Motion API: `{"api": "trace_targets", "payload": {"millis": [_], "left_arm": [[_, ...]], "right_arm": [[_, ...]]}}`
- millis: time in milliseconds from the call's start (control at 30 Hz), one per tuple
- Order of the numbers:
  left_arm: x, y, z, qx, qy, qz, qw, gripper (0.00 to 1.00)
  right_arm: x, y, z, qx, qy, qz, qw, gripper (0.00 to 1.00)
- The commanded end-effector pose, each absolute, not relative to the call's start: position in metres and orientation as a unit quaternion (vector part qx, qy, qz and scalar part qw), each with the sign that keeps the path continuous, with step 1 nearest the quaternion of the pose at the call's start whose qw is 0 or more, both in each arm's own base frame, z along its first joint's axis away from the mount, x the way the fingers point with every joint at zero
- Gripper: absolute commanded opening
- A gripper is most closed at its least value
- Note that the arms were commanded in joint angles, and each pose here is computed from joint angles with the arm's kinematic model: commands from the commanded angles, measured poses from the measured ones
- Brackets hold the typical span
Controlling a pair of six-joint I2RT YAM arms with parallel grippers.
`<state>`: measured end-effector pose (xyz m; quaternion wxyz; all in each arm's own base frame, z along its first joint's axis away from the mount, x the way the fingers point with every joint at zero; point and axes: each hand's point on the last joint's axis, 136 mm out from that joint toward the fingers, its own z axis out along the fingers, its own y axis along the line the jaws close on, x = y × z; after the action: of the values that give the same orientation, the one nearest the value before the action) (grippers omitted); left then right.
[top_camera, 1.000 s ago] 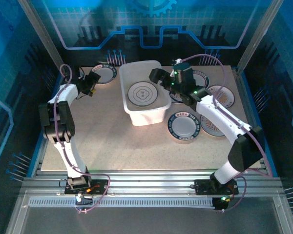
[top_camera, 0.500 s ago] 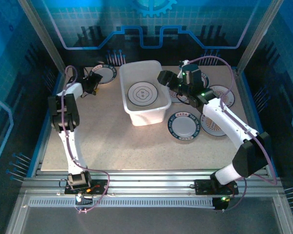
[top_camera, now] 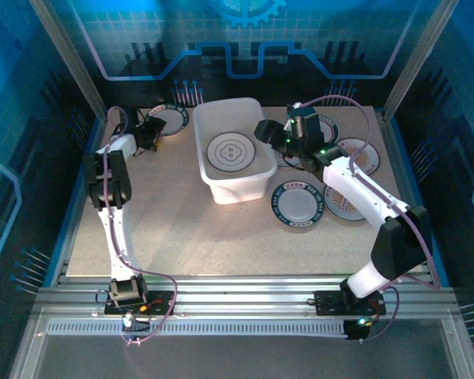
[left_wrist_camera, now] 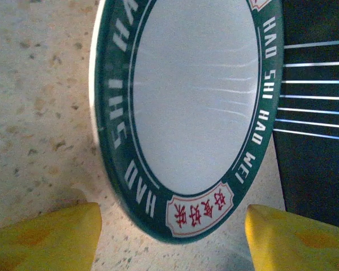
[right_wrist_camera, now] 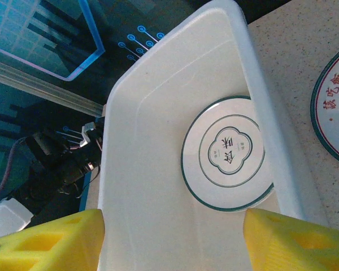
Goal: Place the plates into the plastic bin on the countertop
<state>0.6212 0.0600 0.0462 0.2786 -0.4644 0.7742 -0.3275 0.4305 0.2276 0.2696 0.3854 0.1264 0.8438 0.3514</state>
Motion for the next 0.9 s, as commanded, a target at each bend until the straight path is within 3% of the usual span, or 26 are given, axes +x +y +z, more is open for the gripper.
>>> {"api": "trace_targets", "payload": {"millis": [0, 400, 867], "left_arm": [[0.631, 0.057, 0.035, -0.47, 0.768, -0.326, 0.288, 0.68], [0.633, 0.054, 0.026, -0.482, 0.758, -0.319, 0.302, 0.56], [0.629, 0.051, 0.019, -0.49, 0.759, -0.322, 0.283, 0.23]], "right_arm": [[0.433, 0.221, 0.26, 0.135, 0.848, 0.344, 0.378, 0.66], [0.431, 0.216, 0.252, 0.146, 0.854, 0.333, 0.373, 0.62], [0.428, 0.215, 0.252, 0.152, 0.854, 0.33, 0.371, 0.56]]}}
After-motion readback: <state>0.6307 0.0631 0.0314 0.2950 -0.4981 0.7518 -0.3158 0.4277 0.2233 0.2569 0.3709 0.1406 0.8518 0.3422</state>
